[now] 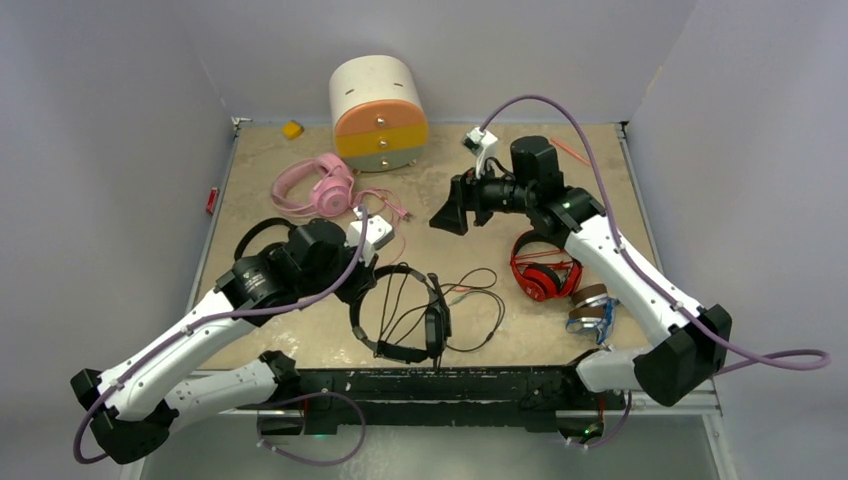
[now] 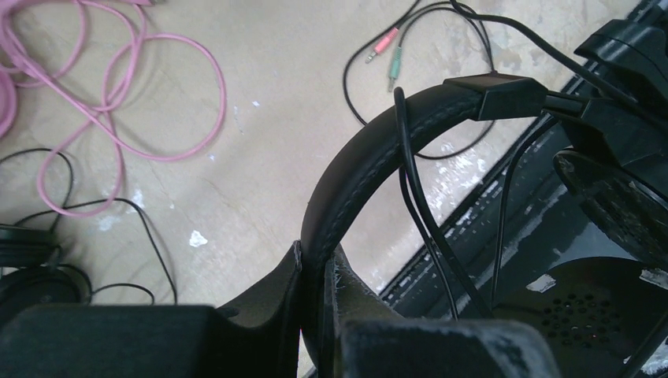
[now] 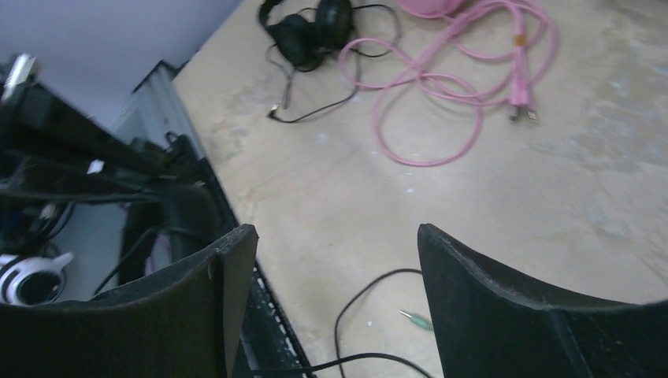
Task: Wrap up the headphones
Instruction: Wrap the headphones cable around the headphones.
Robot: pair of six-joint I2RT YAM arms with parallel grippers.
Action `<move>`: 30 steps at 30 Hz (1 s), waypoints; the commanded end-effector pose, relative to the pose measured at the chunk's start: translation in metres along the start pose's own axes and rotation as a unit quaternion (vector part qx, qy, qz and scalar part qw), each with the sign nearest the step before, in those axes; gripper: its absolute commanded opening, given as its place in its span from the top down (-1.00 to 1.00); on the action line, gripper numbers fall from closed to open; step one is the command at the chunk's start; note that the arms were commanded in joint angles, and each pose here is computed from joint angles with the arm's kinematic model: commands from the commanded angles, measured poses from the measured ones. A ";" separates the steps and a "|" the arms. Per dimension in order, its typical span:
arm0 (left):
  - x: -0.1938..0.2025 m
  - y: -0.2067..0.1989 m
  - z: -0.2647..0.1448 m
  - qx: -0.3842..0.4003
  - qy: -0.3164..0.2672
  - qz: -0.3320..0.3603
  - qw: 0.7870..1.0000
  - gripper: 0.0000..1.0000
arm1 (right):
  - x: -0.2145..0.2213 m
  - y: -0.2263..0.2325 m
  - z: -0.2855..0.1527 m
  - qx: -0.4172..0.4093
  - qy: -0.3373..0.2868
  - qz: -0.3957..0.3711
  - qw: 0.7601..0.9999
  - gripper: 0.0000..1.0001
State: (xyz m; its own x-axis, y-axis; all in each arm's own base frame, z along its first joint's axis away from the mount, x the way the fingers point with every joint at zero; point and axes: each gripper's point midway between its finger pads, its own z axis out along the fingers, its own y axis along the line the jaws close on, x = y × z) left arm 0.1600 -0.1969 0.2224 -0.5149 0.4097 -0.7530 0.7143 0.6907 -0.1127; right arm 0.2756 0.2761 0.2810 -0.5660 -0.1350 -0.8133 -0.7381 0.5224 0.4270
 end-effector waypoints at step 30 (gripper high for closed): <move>-0.061 0.040 0.001 -0.108 -0.106 0.098 0.984 1.00 | 0.035 0.087 0.056 -0.190 0.105 0.039 0.975 -0.06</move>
State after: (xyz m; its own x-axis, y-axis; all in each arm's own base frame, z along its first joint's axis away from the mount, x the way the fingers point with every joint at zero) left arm 0.2097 -0.1909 0.2271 -0.3315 0.5044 -0.7973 0.6937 0.7031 0.1563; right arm 0.2209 0.3712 0.2558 -0.6651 -0.3097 -0.6795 -0.7436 0.1906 0.6409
